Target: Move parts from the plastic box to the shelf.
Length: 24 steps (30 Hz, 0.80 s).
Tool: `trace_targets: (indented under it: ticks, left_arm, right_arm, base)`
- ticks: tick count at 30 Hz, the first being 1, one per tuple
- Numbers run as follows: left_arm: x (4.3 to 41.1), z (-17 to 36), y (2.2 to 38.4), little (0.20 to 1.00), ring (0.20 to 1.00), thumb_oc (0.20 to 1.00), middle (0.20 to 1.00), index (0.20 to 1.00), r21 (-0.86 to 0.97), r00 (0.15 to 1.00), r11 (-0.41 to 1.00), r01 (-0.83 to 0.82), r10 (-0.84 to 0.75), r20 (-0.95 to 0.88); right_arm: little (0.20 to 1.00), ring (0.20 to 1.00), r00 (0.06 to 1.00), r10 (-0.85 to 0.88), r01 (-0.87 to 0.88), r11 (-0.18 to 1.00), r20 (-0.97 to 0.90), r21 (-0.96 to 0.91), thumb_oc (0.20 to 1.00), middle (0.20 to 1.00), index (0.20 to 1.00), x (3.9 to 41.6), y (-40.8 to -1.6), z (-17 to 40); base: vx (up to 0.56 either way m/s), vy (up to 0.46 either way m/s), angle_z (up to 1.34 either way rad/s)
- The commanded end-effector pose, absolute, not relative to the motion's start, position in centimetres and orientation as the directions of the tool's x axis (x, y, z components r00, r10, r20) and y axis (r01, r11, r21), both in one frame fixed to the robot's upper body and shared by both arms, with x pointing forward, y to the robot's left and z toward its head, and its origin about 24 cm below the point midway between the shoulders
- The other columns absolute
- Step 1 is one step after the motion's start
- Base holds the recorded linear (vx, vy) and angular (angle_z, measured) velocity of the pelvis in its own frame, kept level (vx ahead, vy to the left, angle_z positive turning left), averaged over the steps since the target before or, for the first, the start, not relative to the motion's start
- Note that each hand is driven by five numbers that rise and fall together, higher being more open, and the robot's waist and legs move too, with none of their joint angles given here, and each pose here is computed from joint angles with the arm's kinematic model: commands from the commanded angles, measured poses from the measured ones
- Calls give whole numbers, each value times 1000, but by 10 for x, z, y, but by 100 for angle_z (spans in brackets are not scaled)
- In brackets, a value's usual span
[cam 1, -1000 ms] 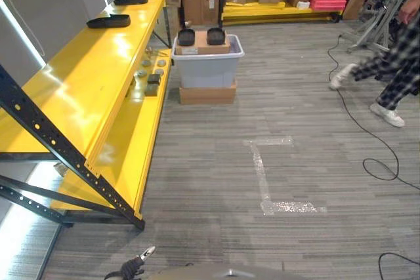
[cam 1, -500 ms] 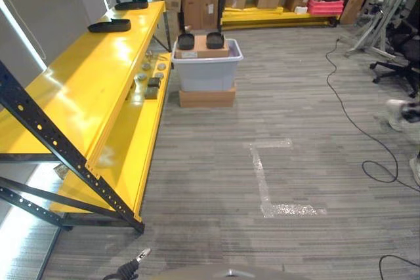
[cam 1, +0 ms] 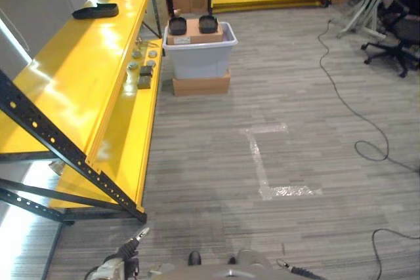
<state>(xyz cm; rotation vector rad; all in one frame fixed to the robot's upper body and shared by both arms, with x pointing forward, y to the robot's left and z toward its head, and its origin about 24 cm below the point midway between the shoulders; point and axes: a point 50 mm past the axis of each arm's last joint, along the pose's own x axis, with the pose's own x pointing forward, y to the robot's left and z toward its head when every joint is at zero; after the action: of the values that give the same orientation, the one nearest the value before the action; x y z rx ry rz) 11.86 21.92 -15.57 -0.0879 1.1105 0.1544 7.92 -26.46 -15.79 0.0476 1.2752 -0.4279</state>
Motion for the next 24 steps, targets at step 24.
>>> trace_targets:
  ticks: [24]
  left_arm:
    - [97,-157,246,1000,1000,1000,1000,1000,88,361,921,-381,236,-902]
  right_arm:
    - [1000,1000,234,-140,68,989,-962,-128,1000,1000,1000,91,-244,-159]
  base:
    - [331,-207,10]
